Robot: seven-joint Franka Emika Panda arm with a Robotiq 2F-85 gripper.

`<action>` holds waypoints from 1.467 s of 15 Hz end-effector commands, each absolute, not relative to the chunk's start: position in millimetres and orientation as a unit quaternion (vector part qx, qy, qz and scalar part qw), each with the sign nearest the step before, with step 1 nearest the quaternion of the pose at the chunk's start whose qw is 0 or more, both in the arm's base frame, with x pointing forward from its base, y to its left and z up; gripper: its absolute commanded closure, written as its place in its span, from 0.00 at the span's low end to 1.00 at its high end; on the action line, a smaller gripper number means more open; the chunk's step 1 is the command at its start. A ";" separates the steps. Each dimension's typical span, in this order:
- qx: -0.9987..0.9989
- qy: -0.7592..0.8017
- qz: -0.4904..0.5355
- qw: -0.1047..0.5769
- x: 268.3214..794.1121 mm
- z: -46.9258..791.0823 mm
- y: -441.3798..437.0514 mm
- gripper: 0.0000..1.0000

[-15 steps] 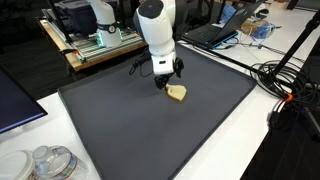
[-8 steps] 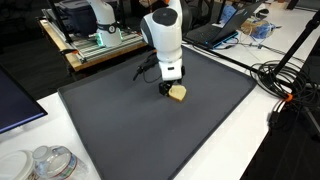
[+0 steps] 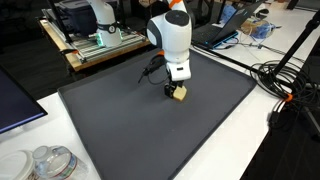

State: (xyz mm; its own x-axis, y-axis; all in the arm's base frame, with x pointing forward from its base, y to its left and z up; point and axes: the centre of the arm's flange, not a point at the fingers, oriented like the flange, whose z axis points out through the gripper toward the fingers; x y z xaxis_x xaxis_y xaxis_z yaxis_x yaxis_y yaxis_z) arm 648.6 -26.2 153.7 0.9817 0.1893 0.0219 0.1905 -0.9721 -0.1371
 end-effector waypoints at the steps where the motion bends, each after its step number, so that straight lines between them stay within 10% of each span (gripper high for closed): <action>1: -0.993 -0.104 0.007 0.056 655.5 152.1 -22.1 0.49; 8: -0.992 -0.113 0.027 0.057 654.3 159.4 -14.8 0.97; 22: -0.992 -0.115 0.035 0.023 653.9 169.3 -1.7 0.98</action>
State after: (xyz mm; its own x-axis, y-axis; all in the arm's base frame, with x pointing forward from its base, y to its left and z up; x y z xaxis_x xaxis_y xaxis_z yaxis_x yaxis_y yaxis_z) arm 652.7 -4.8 163.0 0.9721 0.2316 -0.0372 0.2279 -0.9702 -0.0824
